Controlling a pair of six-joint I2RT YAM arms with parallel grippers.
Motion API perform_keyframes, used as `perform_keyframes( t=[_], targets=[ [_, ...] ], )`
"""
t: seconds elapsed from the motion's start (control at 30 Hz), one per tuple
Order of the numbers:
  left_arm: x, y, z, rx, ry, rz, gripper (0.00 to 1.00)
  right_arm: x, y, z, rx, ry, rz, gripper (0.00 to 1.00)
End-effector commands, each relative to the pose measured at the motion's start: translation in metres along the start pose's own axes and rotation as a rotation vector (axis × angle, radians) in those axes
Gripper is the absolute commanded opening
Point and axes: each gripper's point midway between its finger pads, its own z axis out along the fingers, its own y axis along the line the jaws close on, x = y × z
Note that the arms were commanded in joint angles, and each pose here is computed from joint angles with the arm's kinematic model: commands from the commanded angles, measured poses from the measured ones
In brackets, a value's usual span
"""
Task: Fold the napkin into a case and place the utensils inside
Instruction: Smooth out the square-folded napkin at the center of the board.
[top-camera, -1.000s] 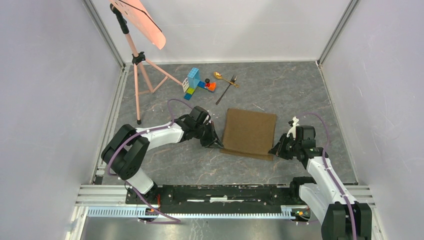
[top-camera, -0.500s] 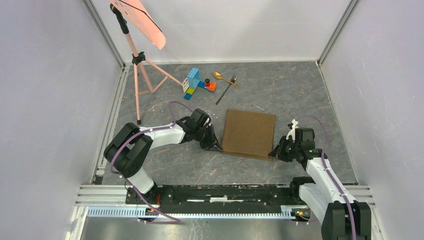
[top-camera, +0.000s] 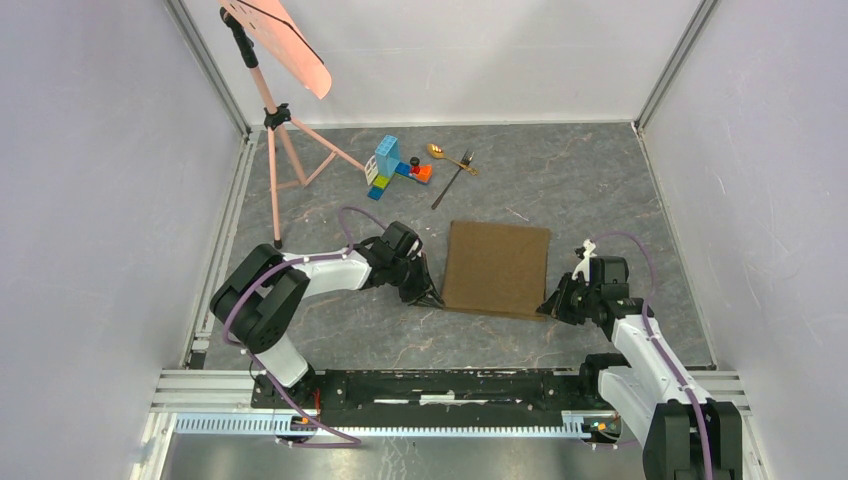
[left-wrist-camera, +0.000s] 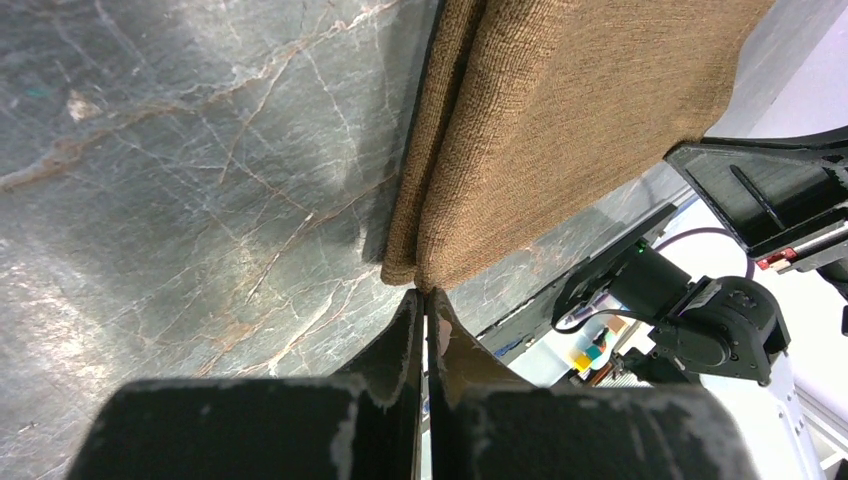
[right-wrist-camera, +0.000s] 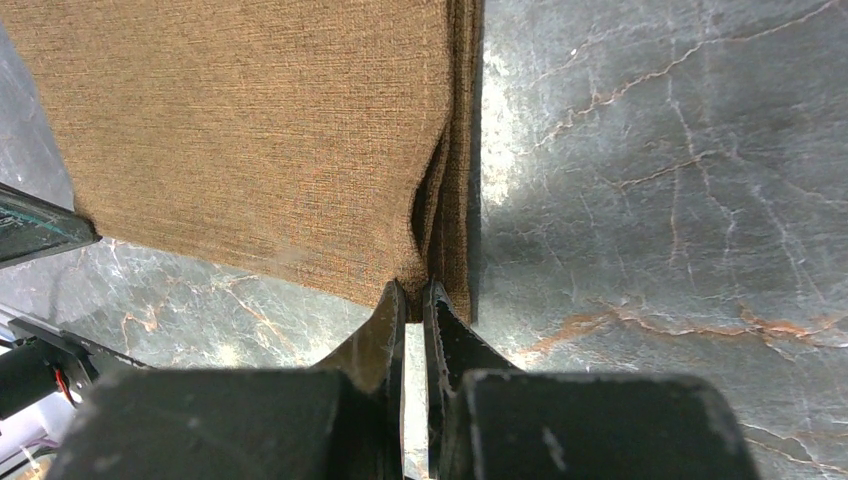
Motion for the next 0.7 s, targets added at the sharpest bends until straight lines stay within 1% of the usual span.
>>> perform_keyframes(
  t=[0.0,0.1,0.17,0.2,0.27,0.33,0.43,0.47,0.53,0.6,0.67],
  targets=[
    [0.009,0.004,0.003,0.0,0.037,-0.032,0.02,0.0,-0.008,0.004,0.025,-0.017,-0.021,0.0],
    [0.009,0.002,0.004,0.004,0.039,-0.028,0.03,0.002,-0.008,0.005,0.021,-0.009,-0.021,0.0],
    [0.009,0.002,0.003,0.004,0.038,-0.023,0.07,0.002,-0.008,0.004,0.023,-0.006,-0.024,0.02],
    [0.009,0.004,0.002,-0.005,0.039,-0.017,0.1,0.001,-0.008,0.003,0.026,-0.006,-0.03,0.06],
    [0.013,0.007,-0.004,-0.027,0.05,0.0,0.2,0.0,-0.007,-0.002,0.037,0.001,-0.044,0.13],
    [0.019,0.009,-0.014,-0.038,0.057,0.026,0.28,-0.01,-0.003,-0.014,0.053,-0.018,-0.081,0.19],
    [0.024,-0.001,-0.037,-0.03,0.05,0.101,0.4,-0.034,0.009,-0.035,0.055,-0.089,-0.156,0.36],
    [0.024,-0.007,-0.043,-0.022,0.054,0.13,0.43,-0.039,0.017,-0.038,0.027,-0.101,-0.18,0.4],
    [0.016,-0.024,-0.051,0.001,0.039,0.163,0.45,-0.042,0.034,-0.038,-0.053,-0.086,-0.199,0.42],
    [0.007,-0.044,-0.05,0.049,0.025,0.187,0.45,-0.039,0.044,-0.033,-0.106,-0.058,-0.198,0.42],
    [-0.001,-0.059,-0.042,0.093,0.038,0.19,0.4,-0.04,0.049,-0.028,-0.142,-0.066,-0.206,0.43]
  ],
)
